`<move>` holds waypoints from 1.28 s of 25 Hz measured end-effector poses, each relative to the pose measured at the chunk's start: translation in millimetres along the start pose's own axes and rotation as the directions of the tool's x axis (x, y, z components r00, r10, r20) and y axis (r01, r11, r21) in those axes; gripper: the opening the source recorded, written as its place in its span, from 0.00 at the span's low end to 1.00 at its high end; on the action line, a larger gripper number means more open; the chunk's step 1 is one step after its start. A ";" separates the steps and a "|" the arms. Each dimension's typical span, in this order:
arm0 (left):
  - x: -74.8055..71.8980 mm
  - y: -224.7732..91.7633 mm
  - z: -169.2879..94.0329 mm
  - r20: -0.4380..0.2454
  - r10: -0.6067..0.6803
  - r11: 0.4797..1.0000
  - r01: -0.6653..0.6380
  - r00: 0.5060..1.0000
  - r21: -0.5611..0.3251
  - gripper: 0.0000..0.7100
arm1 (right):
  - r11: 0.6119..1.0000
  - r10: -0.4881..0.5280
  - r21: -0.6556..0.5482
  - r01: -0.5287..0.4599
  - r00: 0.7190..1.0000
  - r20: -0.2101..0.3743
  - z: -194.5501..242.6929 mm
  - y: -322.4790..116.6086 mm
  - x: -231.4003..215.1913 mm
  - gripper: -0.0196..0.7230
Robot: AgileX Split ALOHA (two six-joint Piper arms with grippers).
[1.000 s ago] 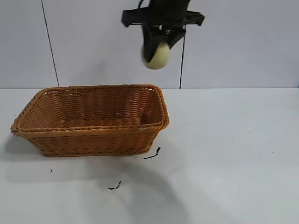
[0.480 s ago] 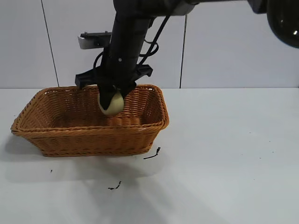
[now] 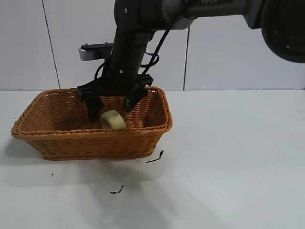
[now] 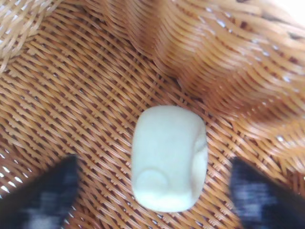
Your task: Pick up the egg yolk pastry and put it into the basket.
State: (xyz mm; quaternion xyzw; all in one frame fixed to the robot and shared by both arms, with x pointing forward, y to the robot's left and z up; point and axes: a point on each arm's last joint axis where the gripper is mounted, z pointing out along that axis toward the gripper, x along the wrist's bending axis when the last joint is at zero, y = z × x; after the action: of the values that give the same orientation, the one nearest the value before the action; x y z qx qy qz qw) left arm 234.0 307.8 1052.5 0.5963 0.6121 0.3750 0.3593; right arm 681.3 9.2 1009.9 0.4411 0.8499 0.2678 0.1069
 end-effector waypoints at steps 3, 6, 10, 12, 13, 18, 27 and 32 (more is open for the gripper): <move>0.0 0.0 0.0 0.000 0.000 1.000 0.000 1.000 0.000 0.98 | 0.999 0.015 -0.037 -0.014 1.000 0.025 -27.2 12.2 -15.4 0.96; 0.0 0.0 0.0 0.000 0.000 1.000 0.000 1.000 0.000 0.98 | 0.996 0.066 -0.065 -0.062 0.996 0.066 -43.1 16.4 -52.4 0.96; 0.0 0.0 0.0 0.000 0.000 1.000 0.000 1.000 0.000 0.98 | 0.984 0.178 -0.057 -0.171 0.973 0.146 -54.3 4.6 -125.8 0.96; 0.0 0.0 0.0 0.000 0.000 1.000 0.000 1.000 0.000 0.98 | 0.970 0.241 -0.053 -0.236 0.952 0.190 -63.1 -6.5 -166.1 0.96; 0.0 0.0 0.0 0.000 0.000 1.000 0.000 1.000 0.000 0.98 | 0.964 0.266 -0.054 -0.261 0.941 0.208 -67.1 -11.5 -182.0 0.96; 0.0 0.0 0.0 0.000 0.000 1.000 0.000 1.000 0.000 0.98 | 0.925 0.374 -0.044 -0.377 0.884 0.281 -88.1 -40.5 -249.0 0.96; 0.0 0.0 0.0 0.000 0.000 1.000 0.000 1.000 0.000 0.98 | 0.897 0.432 -0.074 -0.436 0.830 0.353 -122.6 -61.8 -289.2 0.96; 0.0 0.0 0.0 0.000 0.000 1.000 0.000 1.000 0.000 0.98 | 0.892 0.430 -0.024 -0.452 0.830 0.355 -159.2 -74.5 -267.2 0.96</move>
State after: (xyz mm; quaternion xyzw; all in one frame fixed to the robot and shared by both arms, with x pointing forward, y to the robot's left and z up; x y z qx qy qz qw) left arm 234.0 307.8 1052.5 0.5963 0.6121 0.3750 0.3593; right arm 720.2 -298.7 1087.0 0.6688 0.6999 0.1761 0.1785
